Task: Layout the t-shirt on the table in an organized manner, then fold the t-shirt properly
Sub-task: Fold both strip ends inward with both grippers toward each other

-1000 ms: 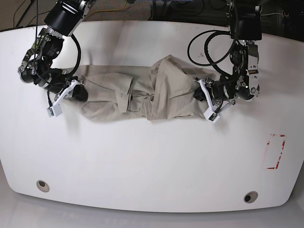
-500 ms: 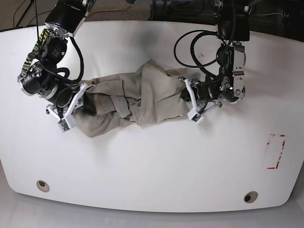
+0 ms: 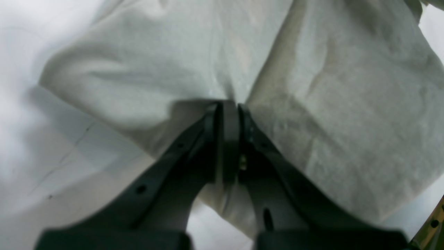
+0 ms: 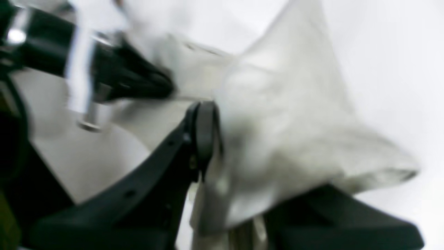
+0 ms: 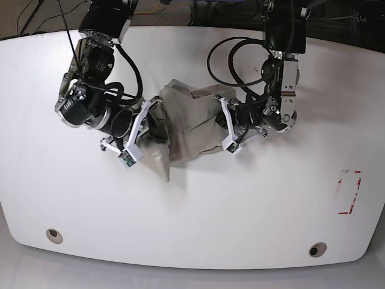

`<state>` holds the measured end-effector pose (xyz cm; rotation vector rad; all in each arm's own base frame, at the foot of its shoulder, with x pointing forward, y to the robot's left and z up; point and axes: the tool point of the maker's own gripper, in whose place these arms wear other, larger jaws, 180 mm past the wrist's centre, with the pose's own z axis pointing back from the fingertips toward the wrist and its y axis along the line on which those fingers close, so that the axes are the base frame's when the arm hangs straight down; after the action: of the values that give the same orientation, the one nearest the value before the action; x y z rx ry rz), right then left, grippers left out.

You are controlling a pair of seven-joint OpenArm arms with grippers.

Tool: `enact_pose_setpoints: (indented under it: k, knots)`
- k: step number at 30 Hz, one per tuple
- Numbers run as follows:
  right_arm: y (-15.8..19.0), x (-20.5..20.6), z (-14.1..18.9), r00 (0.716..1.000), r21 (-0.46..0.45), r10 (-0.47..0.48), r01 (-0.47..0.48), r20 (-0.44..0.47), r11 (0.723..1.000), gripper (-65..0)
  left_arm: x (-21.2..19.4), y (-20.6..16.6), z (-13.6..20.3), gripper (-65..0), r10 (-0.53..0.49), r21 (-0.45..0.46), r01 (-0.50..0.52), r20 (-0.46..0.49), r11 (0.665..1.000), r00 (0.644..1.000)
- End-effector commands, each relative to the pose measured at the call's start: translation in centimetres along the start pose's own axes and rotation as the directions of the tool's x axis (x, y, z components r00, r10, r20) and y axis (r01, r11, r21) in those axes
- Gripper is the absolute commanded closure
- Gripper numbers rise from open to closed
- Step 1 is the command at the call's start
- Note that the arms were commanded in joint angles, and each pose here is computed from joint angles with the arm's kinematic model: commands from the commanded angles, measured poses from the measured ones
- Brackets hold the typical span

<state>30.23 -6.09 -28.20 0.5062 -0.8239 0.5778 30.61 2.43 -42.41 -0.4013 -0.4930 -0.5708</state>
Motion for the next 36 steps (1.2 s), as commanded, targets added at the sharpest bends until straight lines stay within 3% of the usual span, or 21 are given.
enact_pose_setpoints:
  k: [1,9,18,23,30,36]
  knots:
    - [0.9,1.9,-0.1,0.998,0.027,0.028,-0.03,0.061,0.999,-7.9,-1.0,0.6,0.1,-1.1,-0.011,0.027,0.013,-0.062,1.0,0.998]
    - [2.3,2.0,-0.9,0.997,0.069,0.052,-0.055,0.051,0.996,-7.9,-1.0,0.6,0.1,-1.1,-0.009,0.026,0.011,-0.06,1.0,0.998]
    - [2.6,0.7,-2.5,1.0,0.119,-0.015,0.013,0.019,0.993,-9.2,-1.1,0.5,0.1,-1.1,-0.008,0.027,0.01,-0.06,1.0,0.998]
    - [2.5,0.8,-2.7,0.999,0.124,-0.03,0.025,0.035,0.992,-23.0,-1.1,0.5,0.2,-1.1,-0.008,0.026,0.01,-0.058,1.0,0.998]
    - [2.7,1.0,-2.7,0.999,0.128,-0.029,0.023,0.043,0.991,-47.2,-0.8,0.6,0.2,-1.1,-0.011,0.029,0.013,-0.053,1.0,0.999]
    - [2.8,1.1,-2.7,0.999,0.131,-0.029,0.023,0.045,0.991,-60.4,-0.8,0.5,0.2,-1.1,-0.013,0.026,0.015,-0.052,1.0,0.999]
